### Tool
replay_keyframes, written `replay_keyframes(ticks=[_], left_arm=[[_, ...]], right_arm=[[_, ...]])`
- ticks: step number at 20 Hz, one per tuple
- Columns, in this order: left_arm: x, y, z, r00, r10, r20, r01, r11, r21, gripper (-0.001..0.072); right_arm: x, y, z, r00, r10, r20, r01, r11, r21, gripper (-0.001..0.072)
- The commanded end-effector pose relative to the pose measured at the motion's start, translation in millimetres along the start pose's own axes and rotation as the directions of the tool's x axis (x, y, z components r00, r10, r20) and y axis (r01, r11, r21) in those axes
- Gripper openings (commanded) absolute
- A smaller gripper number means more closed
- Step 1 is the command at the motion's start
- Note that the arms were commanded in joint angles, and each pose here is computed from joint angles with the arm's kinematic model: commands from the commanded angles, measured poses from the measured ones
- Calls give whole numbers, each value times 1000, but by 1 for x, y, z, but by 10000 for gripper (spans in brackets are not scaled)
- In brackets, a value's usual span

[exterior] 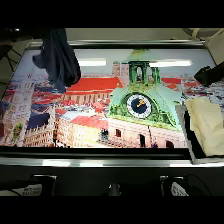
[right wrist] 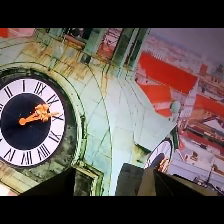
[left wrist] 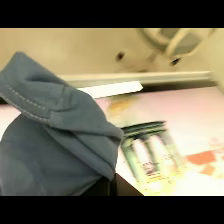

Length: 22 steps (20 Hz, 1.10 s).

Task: Fold the shirts.

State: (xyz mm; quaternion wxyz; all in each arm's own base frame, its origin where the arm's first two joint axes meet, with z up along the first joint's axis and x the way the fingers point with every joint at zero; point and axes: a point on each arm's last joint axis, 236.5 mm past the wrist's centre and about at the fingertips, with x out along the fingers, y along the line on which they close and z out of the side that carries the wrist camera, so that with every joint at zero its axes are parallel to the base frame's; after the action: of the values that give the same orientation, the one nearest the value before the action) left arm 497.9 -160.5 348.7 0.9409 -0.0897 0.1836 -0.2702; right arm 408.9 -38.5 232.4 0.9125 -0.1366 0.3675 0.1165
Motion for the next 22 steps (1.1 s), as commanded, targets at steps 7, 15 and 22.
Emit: replay_keyframes(ticks=[7, 15, 22], left_arm=[[-43, -177, -66, 934, -294, -201, 328, 929, 169, 23], [74, -206, -335, 703, -301, -645, 304, 946, -110, 104], [42, -55, -278, 636, 51, -770, 11, 997, 75, 717]], right_arm=[[-162, 49, 14, 962, -128, 242, 150, 986, -76, 486], [-56, 55, -52, 973, 137, -183, -140, 990, -5, 502], [57, 98, -105, 798, 496, -343, -444, 868, 223, 635]])
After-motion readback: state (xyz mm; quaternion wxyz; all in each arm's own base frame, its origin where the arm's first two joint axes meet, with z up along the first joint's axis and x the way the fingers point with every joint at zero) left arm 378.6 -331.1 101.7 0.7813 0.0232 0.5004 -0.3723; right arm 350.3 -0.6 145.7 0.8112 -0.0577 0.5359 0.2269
